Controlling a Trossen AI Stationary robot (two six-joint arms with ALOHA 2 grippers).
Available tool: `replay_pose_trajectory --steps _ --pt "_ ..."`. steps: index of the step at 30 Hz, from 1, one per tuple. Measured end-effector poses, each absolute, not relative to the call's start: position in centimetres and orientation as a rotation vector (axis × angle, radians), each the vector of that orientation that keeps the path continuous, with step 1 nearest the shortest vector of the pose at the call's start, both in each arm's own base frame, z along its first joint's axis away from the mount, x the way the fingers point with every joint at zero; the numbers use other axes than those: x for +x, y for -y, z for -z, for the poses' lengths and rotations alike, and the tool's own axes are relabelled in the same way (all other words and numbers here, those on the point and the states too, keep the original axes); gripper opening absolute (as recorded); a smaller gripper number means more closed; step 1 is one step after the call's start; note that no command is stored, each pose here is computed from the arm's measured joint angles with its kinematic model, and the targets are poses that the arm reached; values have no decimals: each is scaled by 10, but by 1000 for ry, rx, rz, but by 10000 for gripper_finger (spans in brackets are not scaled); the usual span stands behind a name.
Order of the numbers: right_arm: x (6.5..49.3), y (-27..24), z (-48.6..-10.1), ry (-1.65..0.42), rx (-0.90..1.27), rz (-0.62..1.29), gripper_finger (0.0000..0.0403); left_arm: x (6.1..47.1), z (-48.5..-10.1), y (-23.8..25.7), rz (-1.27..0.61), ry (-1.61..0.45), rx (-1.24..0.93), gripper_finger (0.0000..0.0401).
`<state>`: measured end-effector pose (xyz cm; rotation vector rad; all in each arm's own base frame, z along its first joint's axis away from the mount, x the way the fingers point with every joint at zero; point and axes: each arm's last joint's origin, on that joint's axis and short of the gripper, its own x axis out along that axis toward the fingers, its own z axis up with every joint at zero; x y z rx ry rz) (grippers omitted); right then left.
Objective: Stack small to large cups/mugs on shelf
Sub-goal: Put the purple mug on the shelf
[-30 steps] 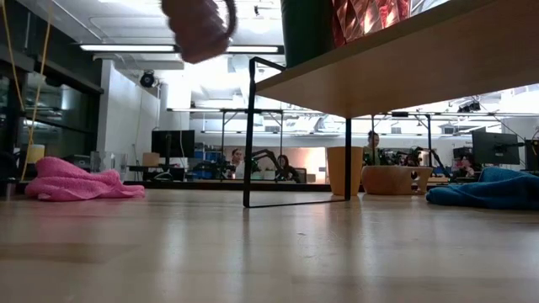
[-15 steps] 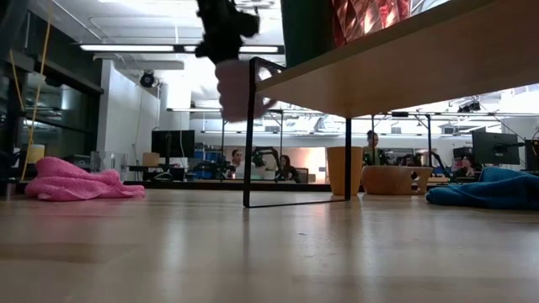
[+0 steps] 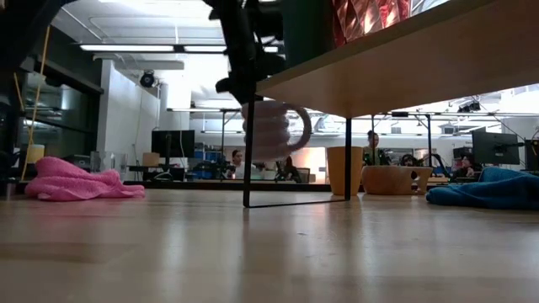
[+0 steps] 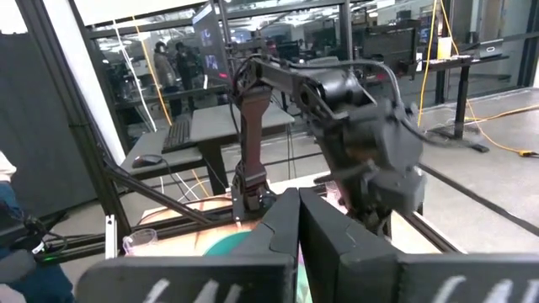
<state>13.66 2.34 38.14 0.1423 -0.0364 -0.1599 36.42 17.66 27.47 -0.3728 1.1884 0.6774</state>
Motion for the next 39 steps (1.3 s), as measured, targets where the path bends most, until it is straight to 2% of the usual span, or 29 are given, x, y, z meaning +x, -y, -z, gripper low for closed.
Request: replay_pose_trajectory --steps 8,15,31,39 --pt "137 -23 -382 39 143 160 0 376 -245 -182 -693 -1236 -435 18" --pt "137 -23 -382 39 143 160 0 385 -242 -186 -722 -1150 -469 18" --pt "137 -23 -382 43 142 160 0 390 -221 -188 -718 -1206 -487 18" --pt "137 -23 -382 43 142 160 0 393 -223 -189 -718 -1169 -492 57"
